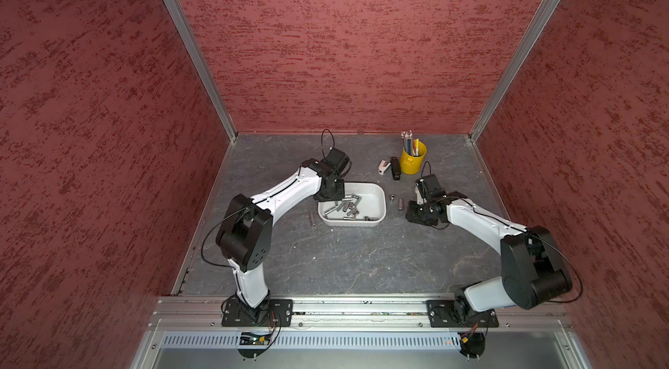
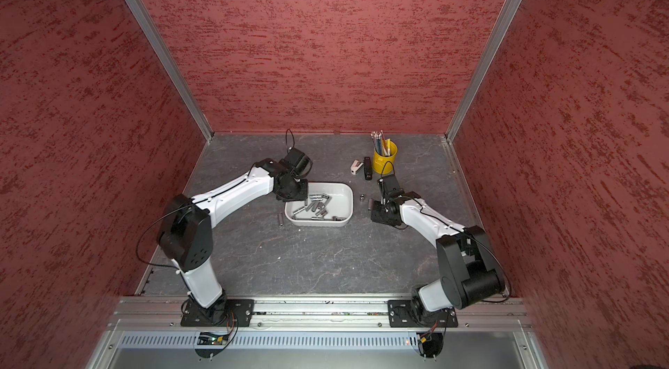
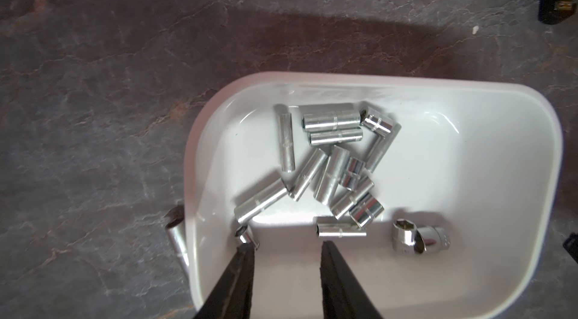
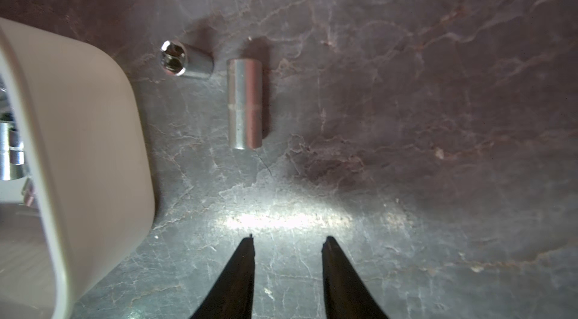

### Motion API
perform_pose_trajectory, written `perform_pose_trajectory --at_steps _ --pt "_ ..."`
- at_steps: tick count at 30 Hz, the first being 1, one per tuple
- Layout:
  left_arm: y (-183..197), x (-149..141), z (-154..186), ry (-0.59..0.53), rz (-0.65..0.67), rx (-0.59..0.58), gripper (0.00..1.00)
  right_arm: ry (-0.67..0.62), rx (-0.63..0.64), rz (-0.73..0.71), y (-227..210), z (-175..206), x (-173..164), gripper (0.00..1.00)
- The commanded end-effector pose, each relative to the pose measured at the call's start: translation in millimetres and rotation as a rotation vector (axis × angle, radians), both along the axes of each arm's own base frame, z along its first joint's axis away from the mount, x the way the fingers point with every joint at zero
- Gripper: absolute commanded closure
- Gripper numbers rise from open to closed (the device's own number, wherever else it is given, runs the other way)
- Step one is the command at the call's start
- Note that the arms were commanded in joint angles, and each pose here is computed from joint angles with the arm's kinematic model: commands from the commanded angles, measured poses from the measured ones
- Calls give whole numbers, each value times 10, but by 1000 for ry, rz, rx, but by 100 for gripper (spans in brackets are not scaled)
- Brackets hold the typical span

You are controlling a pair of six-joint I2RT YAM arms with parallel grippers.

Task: Take out the socket from the storage box
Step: Place the socket head at the center of the board, then pick up the socket head from the storage box.

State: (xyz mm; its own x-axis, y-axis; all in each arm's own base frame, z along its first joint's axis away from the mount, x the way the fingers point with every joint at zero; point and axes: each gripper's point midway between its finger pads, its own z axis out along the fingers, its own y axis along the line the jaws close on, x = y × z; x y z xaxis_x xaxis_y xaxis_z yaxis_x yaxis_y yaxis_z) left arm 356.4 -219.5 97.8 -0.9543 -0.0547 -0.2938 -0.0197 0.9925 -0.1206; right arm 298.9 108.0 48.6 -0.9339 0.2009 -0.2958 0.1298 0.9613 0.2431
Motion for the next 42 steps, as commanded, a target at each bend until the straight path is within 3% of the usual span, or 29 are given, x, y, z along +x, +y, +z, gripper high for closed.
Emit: perform_pose_trajectory --at_steps 1,18,23,26,31,35,42 --pt "-100 151 -91 -8 13 1 63 -54 -4 -18 -13 23 88 62" --pt "-83 339 -836 93 62 50 73 -22 16 -1 38 -147 66 62" --pt "-58 278 -957 120 65 61 80 -21 18 0 41 -147 66 62" --pt "-33 284 -959 120 64 68 91 -20 23 1 53 -155 70 62" --pt "-72 334 -713 85 48 51 98 -20 26 0 58 -162 66 62" --pt "-130 324 -289 25 26 25 100 -20 27 -1 50 -163 50 62" --pt "-175 -21 290 -36 -8 -31 100 -23 29 1 58 -161 61 62"
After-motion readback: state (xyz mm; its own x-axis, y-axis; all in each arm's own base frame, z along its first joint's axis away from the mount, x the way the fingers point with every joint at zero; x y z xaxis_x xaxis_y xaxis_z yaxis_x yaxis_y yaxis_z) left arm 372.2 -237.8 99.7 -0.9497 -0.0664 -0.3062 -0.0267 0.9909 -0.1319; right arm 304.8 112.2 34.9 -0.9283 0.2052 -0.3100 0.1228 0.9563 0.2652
